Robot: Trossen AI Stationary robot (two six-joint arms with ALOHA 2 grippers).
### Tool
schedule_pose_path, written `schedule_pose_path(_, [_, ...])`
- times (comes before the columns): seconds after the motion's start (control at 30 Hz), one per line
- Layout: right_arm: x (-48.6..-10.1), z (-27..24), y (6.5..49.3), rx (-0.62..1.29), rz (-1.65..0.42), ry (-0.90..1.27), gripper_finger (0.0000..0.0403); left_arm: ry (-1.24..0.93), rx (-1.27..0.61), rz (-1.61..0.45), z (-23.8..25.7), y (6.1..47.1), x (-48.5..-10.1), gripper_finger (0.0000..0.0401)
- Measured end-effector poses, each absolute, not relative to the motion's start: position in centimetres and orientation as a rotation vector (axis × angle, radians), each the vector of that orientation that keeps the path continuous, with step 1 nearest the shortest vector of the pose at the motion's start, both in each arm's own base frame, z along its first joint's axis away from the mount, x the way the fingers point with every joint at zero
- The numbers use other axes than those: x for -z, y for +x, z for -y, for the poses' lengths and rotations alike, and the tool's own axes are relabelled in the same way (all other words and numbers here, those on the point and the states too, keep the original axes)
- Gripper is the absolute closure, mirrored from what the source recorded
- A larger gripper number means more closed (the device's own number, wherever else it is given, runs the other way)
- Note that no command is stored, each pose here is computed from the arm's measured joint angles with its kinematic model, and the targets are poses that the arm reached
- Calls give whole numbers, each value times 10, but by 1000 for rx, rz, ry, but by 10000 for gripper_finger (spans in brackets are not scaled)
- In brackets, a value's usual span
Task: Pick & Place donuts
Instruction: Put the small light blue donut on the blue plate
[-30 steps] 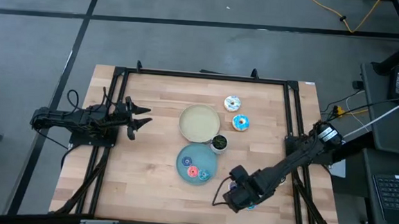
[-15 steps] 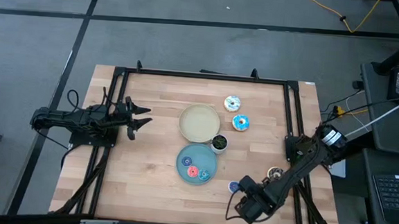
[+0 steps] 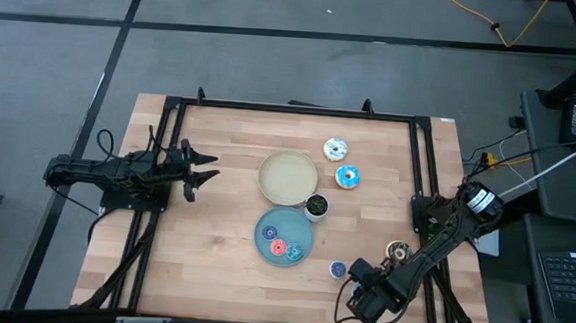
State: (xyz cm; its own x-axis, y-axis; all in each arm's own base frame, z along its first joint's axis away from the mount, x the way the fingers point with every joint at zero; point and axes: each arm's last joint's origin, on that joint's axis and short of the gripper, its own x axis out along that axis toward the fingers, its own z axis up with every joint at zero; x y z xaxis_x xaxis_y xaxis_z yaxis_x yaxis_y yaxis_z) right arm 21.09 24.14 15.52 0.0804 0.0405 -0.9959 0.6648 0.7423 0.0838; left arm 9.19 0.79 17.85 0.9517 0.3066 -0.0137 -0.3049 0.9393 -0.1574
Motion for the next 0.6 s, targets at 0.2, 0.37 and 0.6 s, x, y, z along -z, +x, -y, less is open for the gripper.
schedule_pose_path(0.2, [-153,-240,210,510,-1415,592,219,-159,-312,11,-8,92,-178,205])
schedule_pose_path(0.37, [-153,-240,211,508,-1416,587,226,-159,-312,11,-8,92,-178,205])
schedule_pose_path(0.6, [-146,-244,213,486,-1431,606,274,-159,-312,11,-8,92,-179,205])
